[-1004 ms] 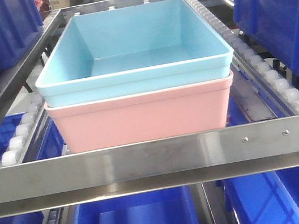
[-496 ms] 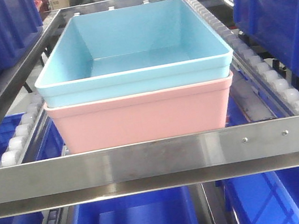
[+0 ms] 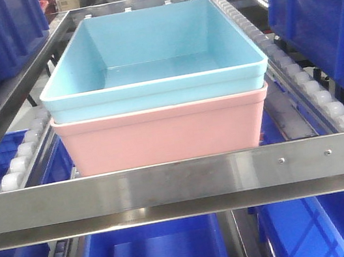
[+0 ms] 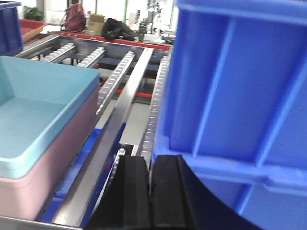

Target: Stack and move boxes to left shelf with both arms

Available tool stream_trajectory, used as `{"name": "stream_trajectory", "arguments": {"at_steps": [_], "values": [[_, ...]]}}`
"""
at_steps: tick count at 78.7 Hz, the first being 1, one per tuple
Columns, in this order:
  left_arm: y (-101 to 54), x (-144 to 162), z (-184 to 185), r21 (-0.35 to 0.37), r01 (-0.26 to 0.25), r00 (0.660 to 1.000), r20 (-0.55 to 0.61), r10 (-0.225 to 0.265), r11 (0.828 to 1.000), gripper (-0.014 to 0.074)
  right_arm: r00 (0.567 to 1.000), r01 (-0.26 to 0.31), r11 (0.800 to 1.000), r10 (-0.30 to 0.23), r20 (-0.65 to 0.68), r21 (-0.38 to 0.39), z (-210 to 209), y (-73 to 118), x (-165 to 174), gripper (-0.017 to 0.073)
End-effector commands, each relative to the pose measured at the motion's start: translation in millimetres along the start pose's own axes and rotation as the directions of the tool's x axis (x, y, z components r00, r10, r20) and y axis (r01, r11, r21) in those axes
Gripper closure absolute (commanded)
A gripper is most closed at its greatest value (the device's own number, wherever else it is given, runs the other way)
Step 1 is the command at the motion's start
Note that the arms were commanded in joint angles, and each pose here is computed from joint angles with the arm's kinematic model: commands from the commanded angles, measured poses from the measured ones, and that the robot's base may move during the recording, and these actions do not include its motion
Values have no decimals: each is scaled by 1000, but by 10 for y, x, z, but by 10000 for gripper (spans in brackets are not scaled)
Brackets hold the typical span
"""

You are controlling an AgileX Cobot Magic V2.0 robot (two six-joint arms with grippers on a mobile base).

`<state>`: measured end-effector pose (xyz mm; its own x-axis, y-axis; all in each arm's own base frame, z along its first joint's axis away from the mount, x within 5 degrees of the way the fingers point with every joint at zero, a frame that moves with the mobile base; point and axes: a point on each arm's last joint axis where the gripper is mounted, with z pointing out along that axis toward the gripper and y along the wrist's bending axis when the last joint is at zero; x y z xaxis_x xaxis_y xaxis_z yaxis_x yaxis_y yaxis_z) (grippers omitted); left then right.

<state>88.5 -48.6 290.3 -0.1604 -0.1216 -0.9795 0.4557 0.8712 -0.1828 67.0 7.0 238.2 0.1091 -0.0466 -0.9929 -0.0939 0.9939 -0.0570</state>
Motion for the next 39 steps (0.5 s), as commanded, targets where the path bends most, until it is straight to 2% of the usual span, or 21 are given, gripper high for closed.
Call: {"name": "stream_trajectory", "arguments": {"at_steps": [1,10,39], "values": [[-75,-148,-10,66,-6,996,85,0,998,594,995,1,1000,-2,100,8,-53,-1,-41,508],[-75,-148,-10,66,-6,996,85,0,998,595,998,-19,1000,18,68,13,-126,5,176,508],[-75,-149,-10,67,-6,996,86,0,998,595,998,-21,1000,20,55,16,-163,3,196,508]]}}
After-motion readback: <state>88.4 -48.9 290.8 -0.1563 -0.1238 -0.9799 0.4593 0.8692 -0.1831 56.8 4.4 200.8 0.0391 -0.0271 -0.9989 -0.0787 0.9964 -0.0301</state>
